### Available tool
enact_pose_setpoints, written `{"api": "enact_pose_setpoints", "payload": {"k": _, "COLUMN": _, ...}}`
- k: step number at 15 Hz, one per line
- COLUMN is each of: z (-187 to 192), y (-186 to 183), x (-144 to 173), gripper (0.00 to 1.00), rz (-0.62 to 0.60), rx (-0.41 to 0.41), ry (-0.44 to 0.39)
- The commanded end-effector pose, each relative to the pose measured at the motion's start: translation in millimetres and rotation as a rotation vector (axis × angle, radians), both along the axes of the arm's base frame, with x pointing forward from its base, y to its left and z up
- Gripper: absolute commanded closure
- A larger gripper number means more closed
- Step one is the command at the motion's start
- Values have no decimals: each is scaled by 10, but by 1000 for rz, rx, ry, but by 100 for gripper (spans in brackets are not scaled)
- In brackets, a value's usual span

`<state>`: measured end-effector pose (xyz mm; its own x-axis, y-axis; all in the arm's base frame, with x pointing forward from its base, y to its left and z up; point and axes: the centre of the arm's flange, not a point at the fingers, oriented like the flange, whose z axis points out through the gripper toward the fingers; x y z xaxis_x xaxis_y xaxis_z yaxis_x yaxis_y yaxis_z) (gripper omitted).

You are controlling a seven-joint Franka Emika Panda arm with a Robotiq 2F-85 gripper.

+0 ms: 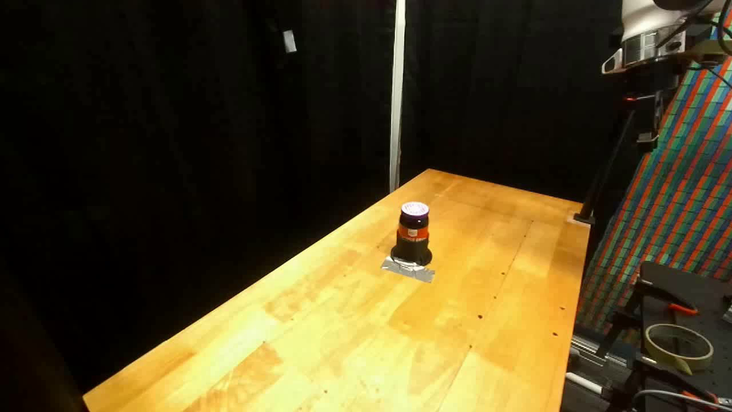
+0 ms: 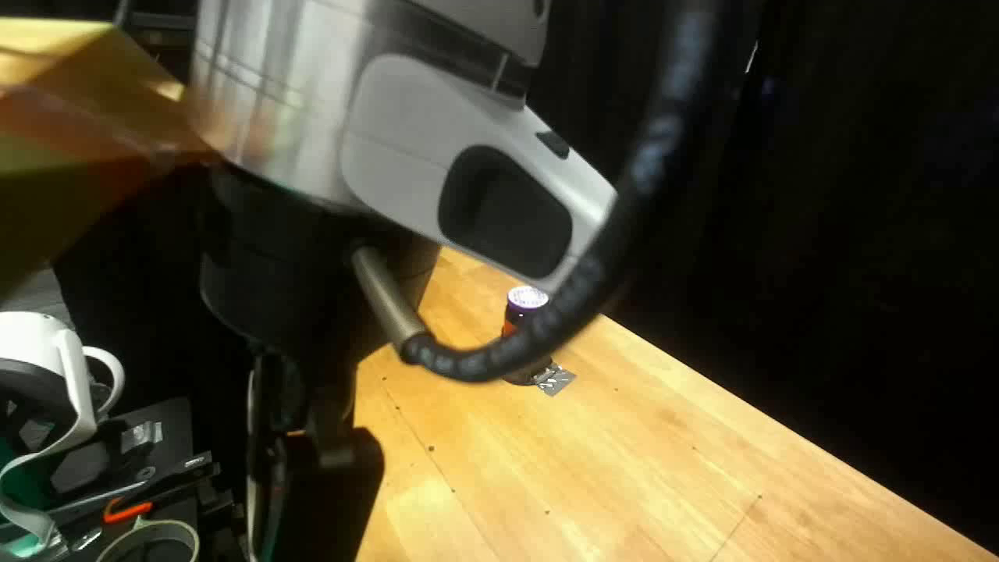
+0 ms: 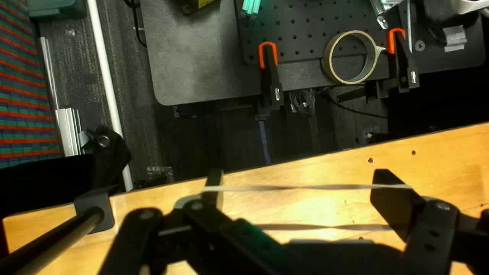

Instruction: Put the rubber band around the base of the cup

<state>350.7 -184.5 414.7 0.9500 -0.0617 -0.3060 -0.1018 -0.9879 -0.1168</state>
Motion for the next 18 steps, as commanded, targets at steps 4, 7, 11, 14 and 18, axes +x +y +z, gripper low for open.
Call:
{"api": "enact_pose_setpoints", "payload": {"k": 4, "z": 19, "y": -5, "x": 6, "gripper": 0, "rz": -1, "rx": -2, "ry": -4}}
{"api": "enact_pose_setpoints", "payload": {"k": 7, "z": -112, "y": 100, "x": 295, "gripper": 0, "rz": 27, "rx": -7, "ry": -20}}
{"api": "enact_pose_setpoints", "payload": {"k": 11, "z": -453, "y": 567, "x": 1061, "gripper": 0, "rz": 128, "rx": -8, "ry": -74}}
{"api": "enact_pose_setpoints", "payload": {"k": 14, "z": -709, "y": 1005, "x": 1640, "gripper": 0, "rz": 183, "rx": -29, "ry": -121}}
{"api": "enact_pose_setpoints", "payload": {"k": 18, "z": -960, "y": 1438, "x": 2431, "gripper": 0, "rz": 233, "rx": -42, "ry": -171}}
